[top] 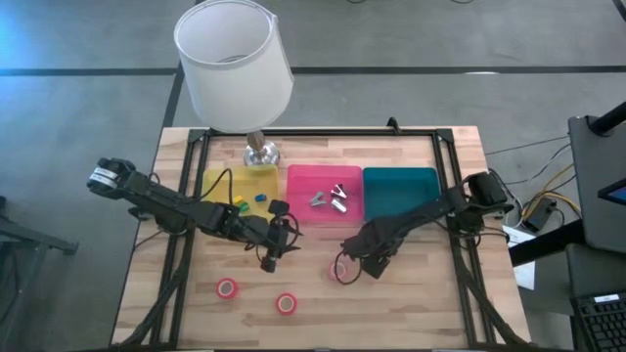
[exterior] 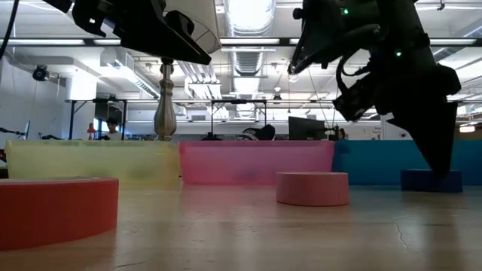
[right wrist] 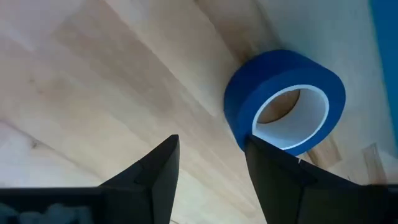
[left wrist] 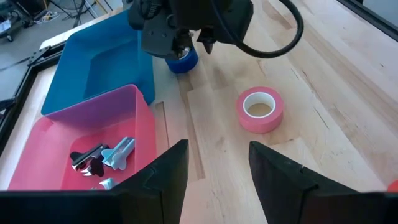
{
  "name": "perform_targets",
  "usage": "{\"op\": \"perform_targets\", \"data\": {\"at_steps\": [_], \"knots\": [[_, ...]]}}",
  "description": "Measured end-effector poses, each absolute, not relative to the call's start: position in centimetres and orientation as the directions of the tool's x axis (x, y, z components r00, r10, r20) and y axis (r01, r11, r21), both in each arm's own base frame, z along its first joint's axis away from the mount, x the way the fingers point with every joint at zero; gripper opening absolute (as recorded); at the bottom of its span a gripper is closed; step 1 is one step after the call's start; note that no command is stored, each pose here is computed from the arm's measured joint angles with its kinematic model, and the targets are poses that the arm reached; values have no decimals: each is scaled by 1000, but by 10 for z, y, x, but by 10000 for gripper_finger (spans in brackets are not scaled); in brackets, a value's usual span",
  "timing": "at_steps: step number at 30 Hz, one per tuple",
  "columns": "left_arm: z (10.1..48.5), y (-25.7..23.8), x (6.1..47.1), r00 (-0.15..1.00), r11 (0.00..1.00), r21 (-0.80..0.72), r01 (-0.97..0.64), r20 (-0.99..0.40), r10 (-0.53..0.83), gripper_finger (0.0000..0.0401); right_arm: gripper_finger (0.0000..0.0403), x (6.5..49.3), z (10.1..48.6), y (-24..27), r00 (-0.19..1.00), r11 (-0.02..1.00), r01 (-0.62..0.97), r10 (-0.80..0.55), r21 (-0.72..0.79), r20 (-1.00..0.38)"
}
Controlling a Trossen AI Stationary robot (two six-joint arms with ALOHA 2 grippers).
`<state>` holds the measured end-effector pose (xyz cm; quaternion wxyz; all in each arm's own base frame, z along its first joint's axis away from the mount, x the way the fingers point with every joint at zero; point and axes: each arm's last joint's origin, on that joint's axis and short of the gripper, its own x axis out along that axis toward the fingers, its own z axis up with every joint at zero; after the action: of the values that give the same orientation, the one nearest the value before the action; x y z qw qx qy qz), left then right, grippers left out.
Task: Pick and place Stapler, Stapler remover, tape
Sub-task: Put the blue tape into the blue bin
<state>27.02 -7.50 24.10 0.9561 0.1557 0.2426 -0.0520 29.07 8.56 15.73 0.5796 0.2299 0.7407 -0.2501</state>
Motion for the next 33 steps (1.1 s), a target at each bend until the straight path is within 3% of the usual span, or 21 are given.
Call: {"op": "perform_targets", "data": {"at_steps": [4,14,27,33], "knots": [[241,-75,270,878,955,250,162,-477,-24,172,176,297,164,87,-168,796,600,28,-80,-985],[241,-75,270,880,976,180,126,-475,-26,172,178,286,153,83,-213,792,594,-13,-140,-977],[241,-75,270,880,981,157,114,-475,-26,172,178,288,164,80,-175,800,580,-60,-153,-983],[241,-75,270,880,981,156,113,-475,-26,172,178,279,160,78,-243,766,607,-75,-212,-967]]}}
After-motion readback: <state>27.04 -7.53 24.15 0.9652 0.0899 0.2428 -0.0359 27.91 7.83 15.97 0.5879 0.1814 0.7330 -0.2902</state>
